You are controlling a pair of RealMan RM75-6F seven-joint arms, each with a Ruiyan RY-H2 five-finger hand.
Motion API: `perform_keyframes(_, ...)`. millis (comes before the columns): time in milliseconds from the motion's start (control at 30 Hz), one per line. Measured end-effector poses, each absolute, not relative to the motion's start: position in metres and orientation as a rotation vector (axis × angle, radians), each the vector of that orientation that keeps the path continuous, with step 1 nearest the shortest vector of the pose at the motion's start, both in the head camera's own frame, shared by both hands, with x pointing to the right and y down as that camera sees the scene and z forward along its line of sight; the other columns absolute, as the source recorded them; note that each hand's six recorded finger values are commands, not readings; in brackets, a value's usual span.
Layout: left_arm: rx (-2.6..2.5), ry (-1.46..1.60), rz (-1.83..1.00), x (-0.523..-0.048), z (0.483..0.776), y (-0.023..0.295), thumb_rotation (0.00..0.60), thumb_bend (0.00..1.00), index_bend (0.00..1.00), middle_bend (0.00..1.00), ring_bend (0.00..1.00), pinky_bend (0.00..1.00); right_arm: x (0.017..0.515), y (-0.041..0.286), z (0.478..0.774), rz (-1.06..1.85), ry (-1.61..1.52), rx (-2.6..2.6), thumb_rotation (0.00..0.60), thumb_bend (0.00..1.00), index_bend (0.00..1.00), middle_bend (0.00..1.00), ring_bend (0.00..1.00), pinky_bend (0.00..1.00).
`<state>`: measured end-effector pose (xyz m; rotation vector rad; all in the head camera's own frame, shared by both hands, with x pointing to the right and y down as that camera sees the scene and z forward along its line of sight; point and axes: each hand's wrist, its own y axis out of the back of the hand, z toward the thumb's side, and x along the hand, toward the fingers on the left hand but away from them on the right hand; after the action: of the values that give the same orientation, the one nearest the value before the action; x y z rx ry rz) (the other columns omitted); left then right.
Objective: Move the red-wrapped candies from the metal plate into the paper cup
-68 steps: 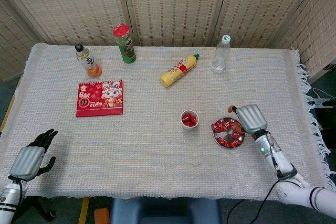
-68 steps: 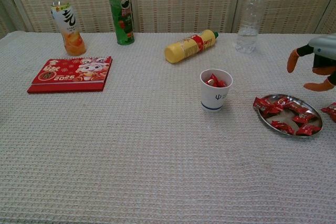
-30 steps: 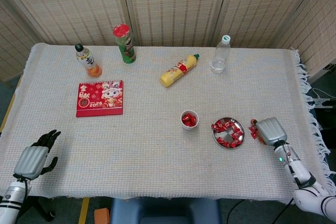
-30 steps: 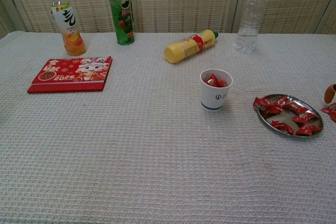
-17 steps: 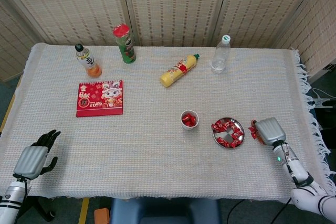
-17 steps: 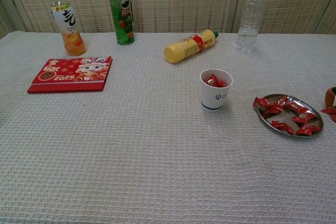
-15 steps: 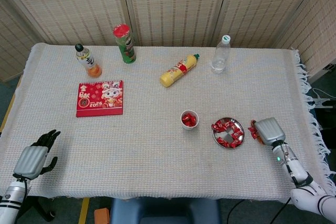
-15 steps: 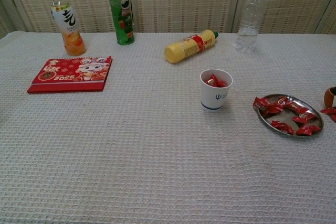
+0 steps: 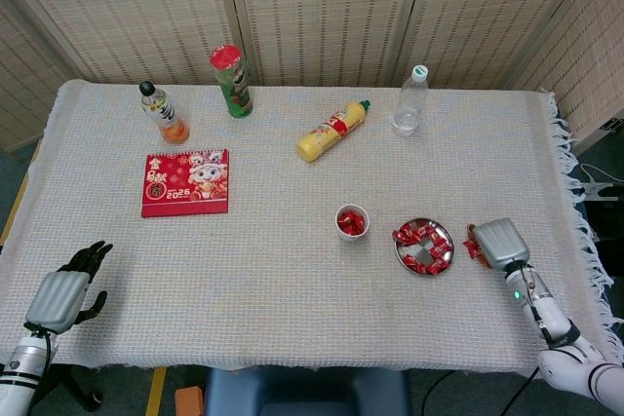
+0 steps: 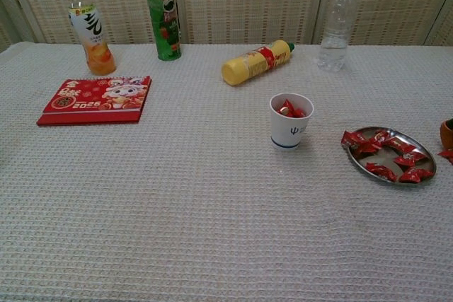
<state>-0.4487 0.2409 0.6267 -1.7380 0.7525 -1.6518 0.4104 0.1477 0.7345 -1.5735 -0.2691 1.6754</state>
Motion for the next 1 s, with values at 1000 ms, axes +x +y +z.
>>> perform_keyframes(1000, -1.741, 0.751, -1.646, -0.4484, 0.6263, 0.2410, 0.600, 0.45, 0.00, 0.00, 0.08, 0.37, 0.4057, 0.1405, 0.7265, 1.658, -0.339, -1.583, 0.600, 0.22, 0.56, 1.00, 0.92, 1.00)
